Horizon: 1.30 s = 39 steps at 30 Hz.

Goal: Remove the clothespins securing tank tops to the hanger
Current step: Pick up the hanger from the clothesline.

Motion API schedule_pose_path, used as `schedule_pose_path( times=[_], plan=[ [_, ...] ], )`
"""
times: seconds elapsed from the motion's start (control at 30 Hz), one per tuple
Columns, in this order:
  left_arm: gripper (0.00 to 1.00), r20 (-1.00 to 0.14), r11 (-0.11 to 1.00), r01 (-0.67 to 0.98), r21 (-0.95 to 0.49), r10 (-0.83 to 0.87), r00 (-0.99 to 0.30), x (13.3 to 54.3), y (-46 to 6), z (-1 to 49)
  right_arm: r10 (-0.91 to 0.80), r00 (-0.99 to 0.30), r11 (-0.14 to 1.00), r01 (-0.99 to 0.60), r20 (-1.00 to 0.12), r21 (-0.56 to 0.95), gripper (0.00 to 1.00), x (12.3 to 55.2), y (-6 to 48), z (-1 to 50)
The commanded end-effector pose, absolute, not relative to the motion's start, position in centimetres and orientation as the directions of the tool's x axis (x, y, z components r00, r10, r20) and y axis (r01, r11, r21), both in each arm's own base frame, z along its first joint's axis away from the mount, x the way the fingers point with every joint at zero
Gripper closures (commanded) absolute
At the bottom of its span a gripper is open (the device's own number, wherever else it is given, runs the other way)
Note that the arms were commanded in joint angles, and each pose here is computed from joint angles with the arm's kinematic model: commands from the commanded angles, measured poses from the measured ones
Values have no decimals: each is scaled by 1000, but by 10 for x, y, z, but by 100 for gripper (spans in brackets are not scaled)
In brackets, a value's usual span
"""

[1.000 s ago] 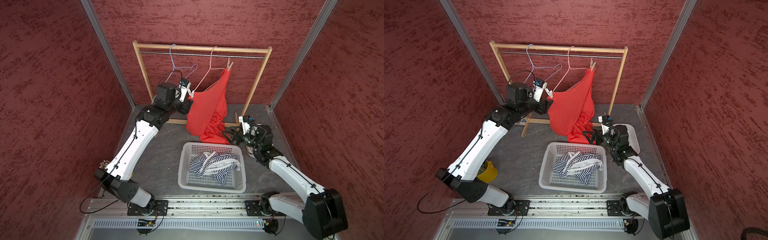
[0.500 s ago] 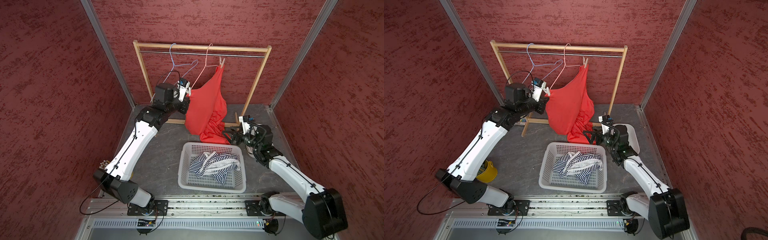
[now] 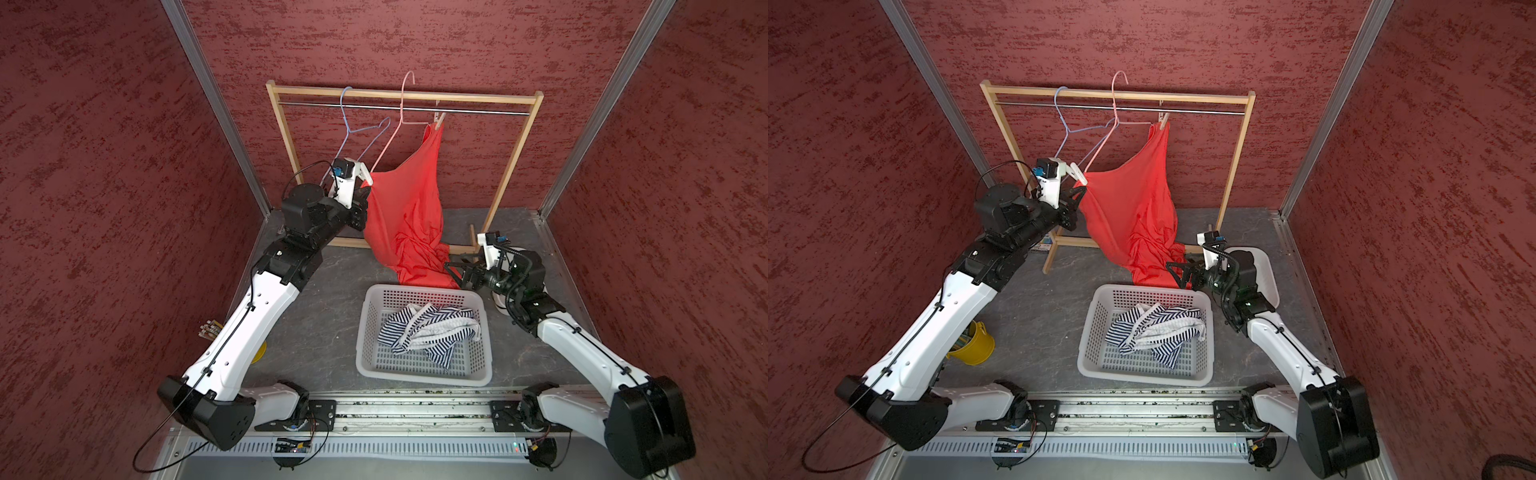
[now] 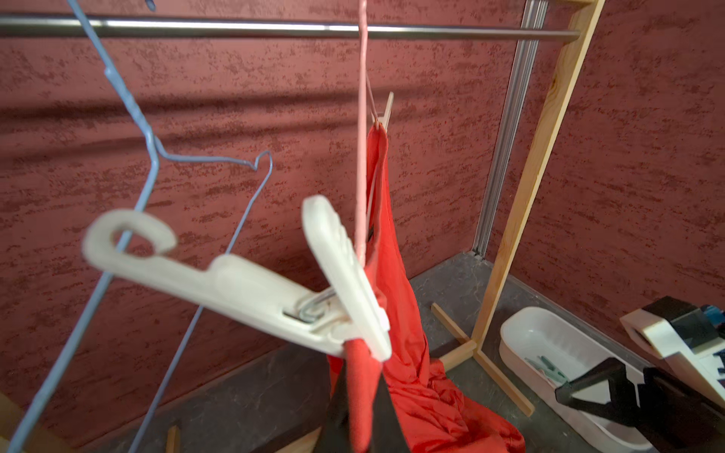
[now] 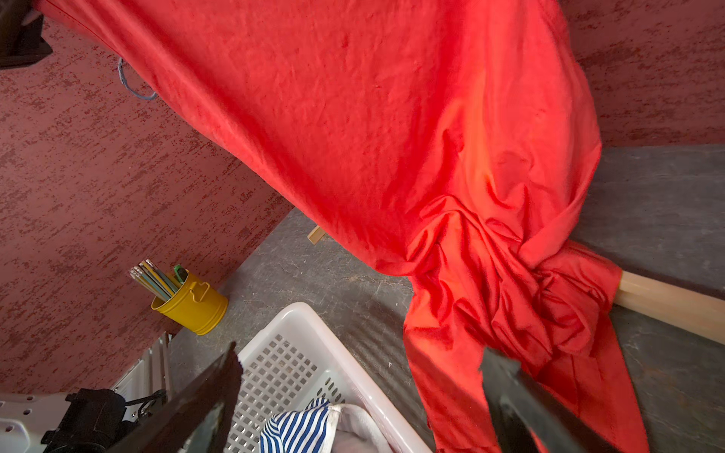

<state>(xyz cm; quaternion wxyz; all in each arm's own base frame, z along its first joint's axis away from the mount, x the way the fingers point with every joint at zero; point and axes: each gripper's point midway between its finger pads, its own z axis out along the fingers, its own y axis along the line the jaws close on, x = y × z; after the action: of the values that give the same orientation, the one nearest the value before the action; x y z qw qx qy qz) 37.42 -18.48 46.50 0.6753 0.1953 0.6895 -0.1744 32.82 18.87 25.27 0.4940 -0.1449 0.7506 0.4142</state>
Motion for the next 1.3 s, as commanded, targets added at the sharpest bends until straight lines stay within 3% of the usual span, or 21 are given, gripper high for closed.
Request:
schedule_pose_path(
  times=[0.0, 0.33, 0.53, 0.73, 1.27],
  plan=[
    [100, -984, 860, 507, 57, -38, 174, 364, -184, 519, 202, -461, 617, -625, -864, 478, 3, 330, 186, 255],
    [100, -991, 856, 508, 96, 33, 132, 344, -177, 509, 197, -451, 628, -624, -871, 465, 3, 330, 185, 258],
    [100, -994, 843, 528, 106, 95, 49, 312, -167, 477, 187, -402, 649, -635, -897, 419, 2, 330, 181, 279],
    [100, -995, 778, 621, 94, 83, 47, 268, -167, 466, 185, -372, 650, -648, -910, 397, 2, 327, 180, 296],
    [100, -946, 734, 670, 107, -133, 297, 161, -133, 556, 208, -311, 664, -651, -928, 367, 1, 298, 169, 321]
  ],
)
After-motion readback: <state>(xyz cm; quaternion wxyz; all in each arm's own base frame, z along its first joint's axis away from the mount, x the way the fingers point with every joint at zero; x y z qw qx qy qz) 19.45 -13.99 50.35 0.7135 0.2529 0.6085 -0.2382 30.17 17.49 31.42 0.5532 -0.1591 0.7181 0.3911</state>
